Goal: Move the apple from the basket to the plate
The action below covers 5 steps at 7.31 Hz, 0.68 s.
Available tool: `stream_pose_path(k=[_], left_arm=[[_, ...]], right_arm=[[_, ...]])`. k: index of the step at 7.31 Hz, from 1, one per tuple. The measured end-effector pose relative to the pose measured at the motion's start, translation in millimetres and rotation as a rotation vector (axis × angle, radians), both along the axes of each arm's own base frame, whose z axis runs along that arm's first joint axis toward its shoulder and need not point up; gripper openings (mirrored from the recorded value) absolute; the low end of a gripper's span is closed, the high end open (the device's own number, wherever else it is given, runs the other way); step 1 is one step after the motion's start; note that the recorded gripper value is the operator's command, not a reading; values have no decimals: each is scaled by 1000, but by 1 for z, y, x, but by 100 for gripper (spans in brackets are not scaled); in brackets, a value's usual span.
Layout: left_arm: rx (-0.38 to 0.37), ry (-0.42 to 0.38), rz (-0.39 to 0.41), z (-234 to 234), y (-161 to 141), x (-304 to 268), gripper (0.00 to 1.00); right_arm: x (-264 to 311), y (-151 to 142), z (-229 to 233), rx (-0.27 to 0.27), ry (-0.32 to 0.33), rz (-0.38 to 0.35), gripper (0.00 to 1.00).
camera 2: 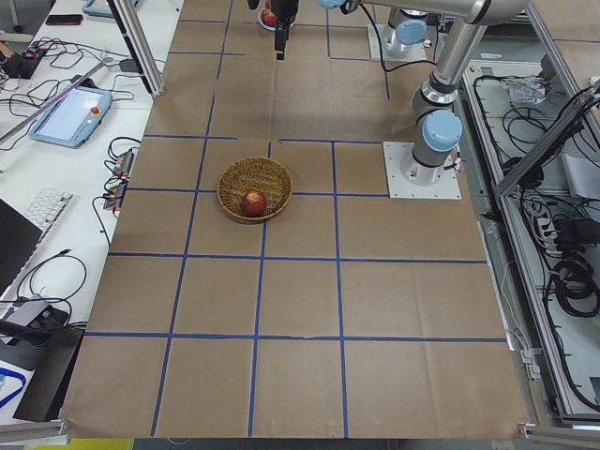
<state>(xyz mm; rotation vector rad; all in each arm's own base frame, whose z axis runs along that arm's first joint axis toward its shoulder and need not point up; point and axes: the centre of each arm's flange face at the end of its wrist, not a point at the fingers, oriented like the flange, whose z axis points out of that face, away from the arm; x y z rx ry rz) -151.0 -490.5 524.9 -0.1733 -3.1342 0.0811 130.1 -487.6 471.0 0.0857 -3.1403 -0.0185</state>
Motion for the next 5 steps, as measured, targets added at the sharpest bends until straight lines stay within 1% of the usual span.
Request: stream_pose_path(k=[5], left_arm=[[-2, 2, 2, 0, 1, -1, 99]], right_arm=[[0, -1, 0, -1, -1, 1, 100]])
